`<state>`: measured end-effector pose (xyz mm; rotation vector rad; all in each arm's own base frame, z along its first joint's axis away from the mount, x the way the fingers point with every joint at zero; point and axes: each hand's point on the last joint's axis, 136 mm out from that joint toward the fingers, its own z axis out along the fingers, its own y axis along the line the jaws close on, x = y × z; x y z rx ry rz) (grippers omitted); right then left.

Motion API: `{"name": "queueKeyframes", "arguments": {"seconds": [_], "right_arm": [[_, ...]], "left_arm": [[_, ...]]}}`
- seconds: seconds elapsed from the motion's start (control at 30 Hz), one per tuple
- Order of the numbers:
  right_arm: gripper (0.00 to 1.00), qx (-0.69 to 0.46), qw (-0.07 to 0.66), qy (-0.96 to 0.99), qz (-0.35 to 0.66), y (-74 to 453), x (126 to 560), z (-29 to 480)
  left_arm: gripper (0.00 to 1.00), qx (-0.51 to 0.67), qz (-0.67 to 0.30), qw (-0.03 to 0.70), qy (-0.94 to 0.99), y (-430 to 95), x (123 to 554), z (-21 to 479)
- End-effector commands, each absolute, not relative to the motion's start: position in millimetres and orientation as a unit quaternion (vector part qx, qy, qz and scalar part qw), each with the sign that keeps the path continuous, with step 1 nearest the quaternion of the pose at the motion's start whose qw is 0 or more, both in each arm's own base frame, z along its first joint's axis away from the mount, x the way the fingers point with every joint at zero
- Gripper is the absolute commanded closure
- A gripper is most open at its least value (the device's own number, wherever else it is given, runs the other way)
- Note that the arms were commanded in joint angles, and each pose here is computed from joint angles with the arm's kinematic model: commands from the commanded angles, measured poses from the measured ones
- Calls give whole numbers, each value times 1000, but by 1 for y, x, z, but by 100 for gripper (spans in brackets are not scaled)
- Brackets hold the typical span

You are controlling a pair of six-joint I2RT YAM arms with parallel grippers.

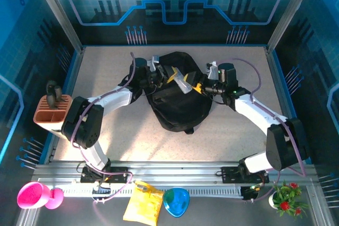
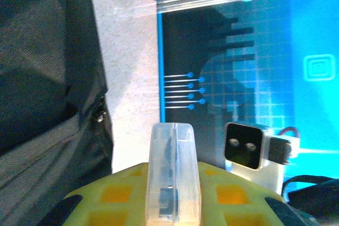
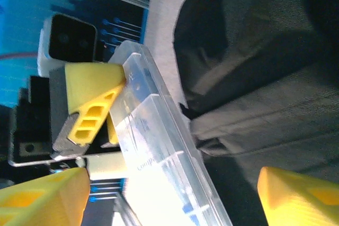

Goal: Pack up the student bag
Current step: Pass the loose stationery, then open the student bag at the center of the table.

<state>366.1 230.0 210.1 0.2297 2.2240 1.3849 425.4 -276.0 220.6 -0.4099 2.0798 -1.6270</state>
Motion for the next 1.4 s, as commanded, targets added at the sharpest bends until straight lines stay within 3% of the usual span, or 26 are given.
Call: {"name": "queueKeyframes", "arguments": {"seconds": [0.0, 0.2, 0.4, 0.5, 0.6, 0.7, 0.8, 1.0, 1.37], "right_arm": [[20, 115, 219, 782, 572, 246, 372, 220], [31, 110, 231, 749, 611, 260, 377, 237], [53, 117, 238, 740, 618, 260, 382, 241], [66, 128, 231, 747, 610, 257, 379, 228], [75, 130, 233, 757, 597, 253, 379, 224], [78, 134, 236, 775, 571, 244, 376, 216], [78, 142, 238, 796, 538, 233, 372, 205], [79, 158, 233, 836, 470, 210, 362, 182], [78, 148, 235, 852, 444, 208, 364, 190]], "left_arm": [[87, -155, -633, 279, 705, -264, 432, 260], [86, -180, -640, 276, 695, -261, 438, 255], [82, -192, -647, 264, 689, -261, 440, 249], [72, -194, -636, 268, 697, -257, 439, 244], [54, -195, -608, 276, 718, -251, 437, 234], [35, -194, -550, 294, 757, -238, 433, 215], [28, -177, -467, 317, 806, -221, 428, 195], [31, -122, -327, 307, 885, -200, 423, 153], [56, -52, -280, 263, 922, -225, 433, 122]]}}
